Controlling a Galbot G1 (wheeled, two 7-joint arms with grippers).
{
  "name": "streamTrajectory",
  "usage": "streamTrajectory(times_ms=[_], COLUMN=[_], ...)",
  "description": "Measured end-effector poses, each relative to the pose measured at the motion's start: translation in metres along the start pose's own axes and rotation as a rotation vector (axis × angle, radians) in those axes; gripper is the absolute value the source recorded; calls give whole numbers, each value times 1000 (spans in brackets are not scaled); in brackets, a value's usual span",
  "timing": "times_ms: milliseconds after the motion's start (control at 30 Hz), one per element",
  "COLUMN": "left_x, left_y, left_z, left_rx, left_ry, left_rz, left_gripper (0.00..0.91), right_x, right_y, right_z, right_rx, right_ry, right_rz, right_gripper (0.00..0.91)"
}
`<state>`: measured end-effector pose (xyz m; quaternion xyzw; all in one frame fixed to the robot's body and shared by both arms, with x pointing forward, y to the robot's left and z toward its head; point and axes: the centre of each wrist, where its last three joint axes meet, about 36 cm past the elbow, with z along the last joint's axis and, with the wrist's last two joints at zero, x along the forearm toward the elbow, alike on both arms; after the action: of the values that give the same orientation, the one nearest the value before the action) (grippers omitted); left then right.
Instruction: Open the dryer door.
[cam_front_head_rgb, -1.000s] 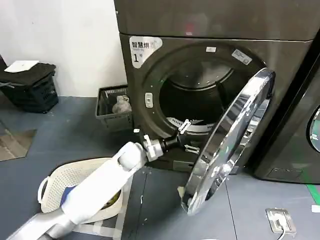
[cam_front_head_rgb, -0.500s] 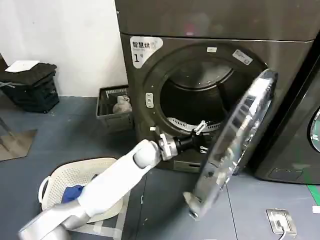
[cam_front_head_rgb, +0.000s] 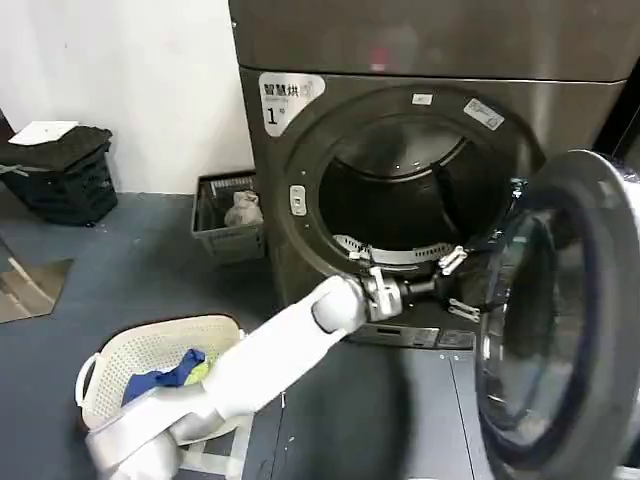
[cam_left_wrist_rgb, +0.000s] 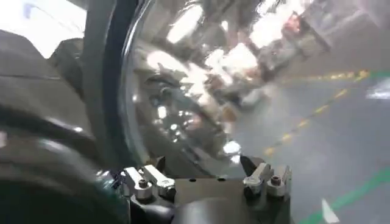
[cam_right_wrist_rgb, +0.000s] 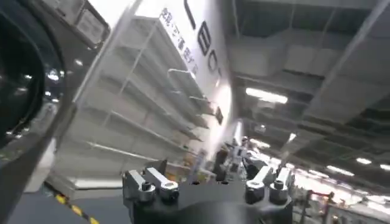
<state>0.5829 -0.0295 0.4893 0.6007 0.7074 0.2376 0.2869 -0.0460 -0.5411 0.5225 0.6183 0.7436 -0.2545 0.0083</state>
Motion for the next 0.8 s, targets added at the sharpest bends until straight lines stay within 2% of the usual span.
streamTrajectory(times_ms=[133, 367, 600, 800], left_x=[-23, -52, -67, -67], left_y=[-3, -8, -6, -8], left_z=[-3, -4, -6, -5], left_rx=[1, 10, 22, 31], left_ry=[-15, -15, 17, 31], left_rz=[27, 66, 91, 97], left_gripper=[907, 907, 907, 907], right_x=[6, 6, 5, 5], right_y=[-5, -8, -10, -14], right_z=[2, 4, -5, -6], right_rx=[34, 86, 97, 102], right_ry=[8, -30, -62, -63], right_rz=[54, 119, 120, 131], right_gripper=[907, 907, 907, 907])
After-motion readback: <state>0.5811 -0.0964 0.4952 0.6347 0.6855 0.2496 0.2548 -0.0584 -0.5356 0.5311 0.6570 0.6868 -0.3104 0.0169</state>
